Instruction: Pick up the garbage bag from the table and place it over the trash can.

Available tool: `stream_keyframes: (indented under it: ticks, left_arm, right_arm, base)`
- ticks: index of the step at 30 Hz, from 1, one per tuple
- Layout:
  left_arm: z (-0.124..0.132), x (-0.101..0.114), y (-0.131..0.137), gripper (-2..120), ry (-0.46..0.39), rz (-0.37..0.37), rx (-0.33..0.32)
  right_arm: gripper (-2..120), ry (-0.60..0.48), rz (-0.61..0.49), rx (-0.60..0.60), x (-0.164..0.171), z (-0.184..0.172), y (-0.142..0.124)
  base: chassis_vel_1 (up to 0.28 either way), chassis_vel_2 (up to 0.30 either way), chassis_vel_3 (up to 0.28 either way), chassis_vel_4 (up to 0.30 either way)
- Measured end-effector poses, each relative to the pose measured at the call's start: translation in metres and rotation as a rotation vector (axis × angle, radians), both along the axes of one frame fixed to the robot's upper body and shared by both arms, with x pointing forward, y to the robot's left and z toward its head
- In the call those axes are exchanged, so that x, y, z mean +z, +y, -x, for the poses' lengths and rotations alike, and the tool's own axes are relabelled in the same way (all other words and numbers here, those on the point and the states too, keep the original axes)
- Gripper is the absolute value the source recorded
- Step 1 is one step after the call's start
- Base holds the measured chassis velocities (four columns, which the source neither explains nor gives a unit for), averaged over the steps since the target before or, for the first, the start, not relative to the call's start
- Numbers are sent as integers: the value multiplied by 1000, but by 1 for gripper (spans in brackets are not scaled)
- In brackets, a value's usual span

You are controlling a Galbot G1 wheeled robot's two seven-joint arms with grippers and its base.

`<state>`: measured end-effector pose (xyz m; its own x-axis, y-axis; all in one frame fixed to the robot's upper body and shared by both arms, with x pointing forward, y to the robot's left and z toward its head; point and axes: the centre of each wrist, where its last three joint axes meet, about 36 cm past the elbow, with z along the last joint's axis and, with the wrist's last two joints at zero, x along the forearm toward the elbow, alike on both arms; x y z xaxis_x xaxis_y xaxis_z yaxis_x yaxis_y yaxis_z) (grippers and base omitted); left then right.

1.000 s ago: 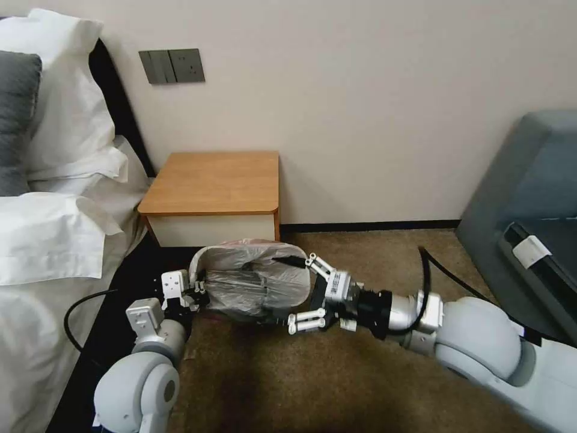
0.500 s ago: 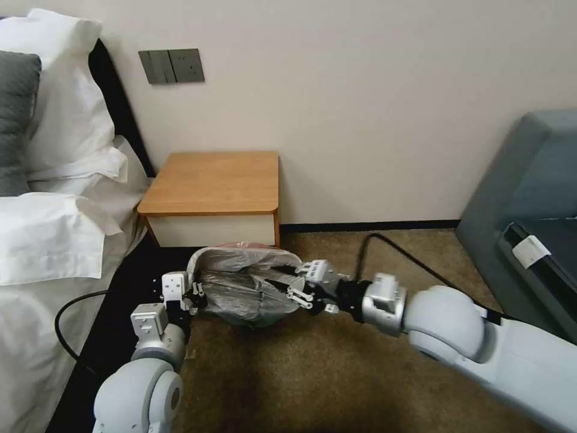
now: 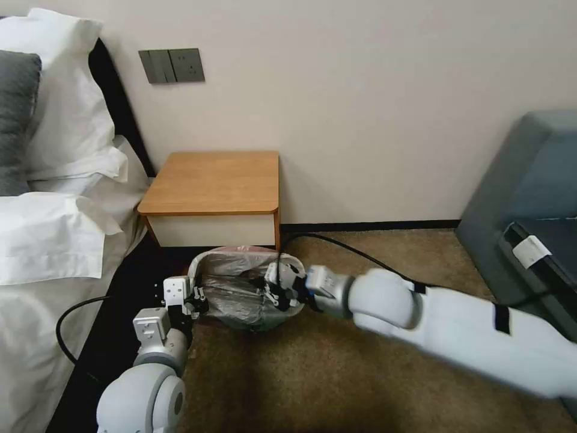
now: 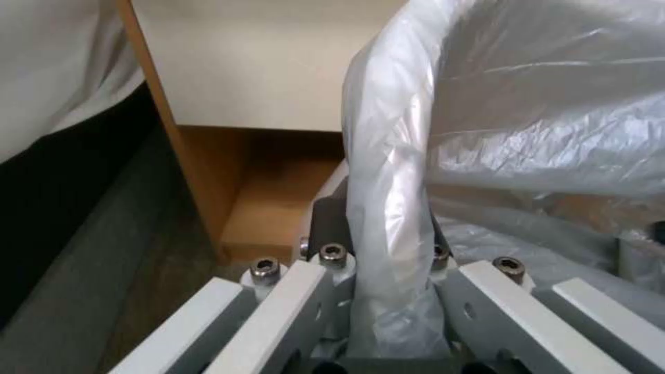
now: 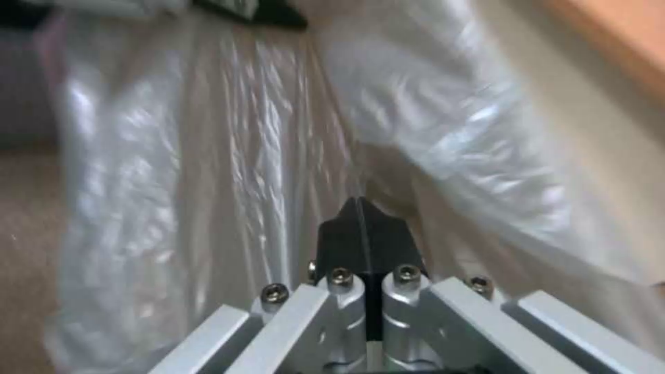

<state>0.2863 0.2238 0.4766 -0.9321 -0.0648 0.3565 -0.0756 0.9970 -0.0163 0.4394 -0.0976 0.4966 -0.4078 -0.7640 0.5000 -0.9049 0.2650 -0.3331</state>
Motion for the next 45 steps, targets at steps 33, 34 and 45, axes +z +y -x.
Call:
stream_keyframes:
  ticks: [33,34,45]
  left_arm:
    - [7,5,-6,3,-5,-6,12]
    - [7,5,-6,3,-7,-6,13]
    - [-9,-8,-1,3,24,39,27]
  right_arm:
    - [0,-74,278,102,-77,-59,78]
    - [0,-75,273,101,-76,-58,78]
    - [0,-63,114,83,-29,-25,29]
  base:
    - [0,0,0,0]
    - [0,0,0,0]
    - [0,0,0,0]
